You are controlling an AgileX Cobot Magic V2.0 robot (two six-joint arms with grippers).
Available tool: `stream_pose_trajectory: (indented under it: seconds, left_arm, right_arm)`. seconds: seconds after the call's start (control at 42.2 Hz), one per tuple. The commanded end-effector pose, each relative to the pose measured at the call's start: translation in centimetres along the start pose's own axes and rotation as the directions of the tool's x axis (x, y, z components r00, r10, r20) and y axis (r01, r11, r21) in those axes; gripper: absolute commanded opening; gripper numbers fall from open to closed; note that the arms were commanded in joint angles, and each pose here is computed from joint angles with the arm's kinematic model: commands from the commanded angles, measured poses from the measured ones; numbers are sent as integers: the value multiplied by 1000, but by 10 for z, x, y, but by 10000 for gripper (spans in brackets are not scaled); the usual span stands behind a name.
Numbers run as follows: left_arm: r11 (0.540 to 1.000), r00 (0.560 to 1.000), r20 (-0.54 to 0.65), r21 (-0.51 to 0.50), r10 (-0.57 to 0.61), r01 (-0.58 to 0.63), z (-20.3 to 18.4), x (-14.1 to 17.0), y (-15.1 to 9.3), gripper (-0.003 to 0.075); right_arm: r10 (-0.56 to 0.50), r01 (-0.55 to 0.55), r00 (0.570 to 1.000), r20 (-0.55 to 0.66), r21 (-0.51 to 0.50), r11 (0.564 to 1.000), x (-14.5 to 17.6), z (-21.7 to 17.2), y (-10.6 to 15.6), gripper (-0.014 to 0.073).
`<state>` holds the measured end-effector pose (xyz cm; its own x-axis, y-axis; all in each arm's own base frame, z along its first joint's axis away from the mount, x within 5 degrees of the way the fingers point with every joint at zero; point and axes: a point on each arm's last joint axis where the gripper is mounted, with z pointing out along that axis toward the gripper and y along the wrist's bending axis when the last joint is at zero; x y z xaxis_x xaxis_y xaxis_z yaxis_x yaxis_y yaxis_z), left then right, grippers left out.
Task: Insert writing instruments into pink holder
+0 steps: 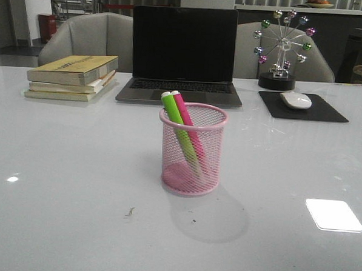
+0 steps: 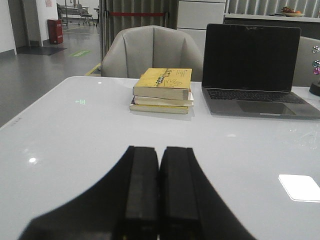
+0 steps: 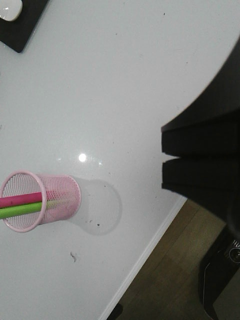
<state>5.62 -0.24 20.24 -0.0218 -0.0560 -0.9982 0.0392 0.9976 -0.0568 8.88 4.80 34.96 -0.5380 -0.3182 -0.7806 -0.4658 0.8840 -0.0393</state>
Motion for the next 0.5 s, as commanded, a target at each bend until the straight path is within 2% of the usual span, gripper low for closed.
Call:
stream_pose_trajectory:
  seconds: [0.0,0.474]
  left_arm:
    - [1000,994,103,12,-22,21,-2,-7,-1,92]
    - [1000,988,151,6,18,-19,-2,-12,0,92]
  right_arm:
    - [-11,10,996,90,15,1000,-12,-5,-2,57]
    - [-11,10,996,90,15,1000,-12,-5,-2,57]
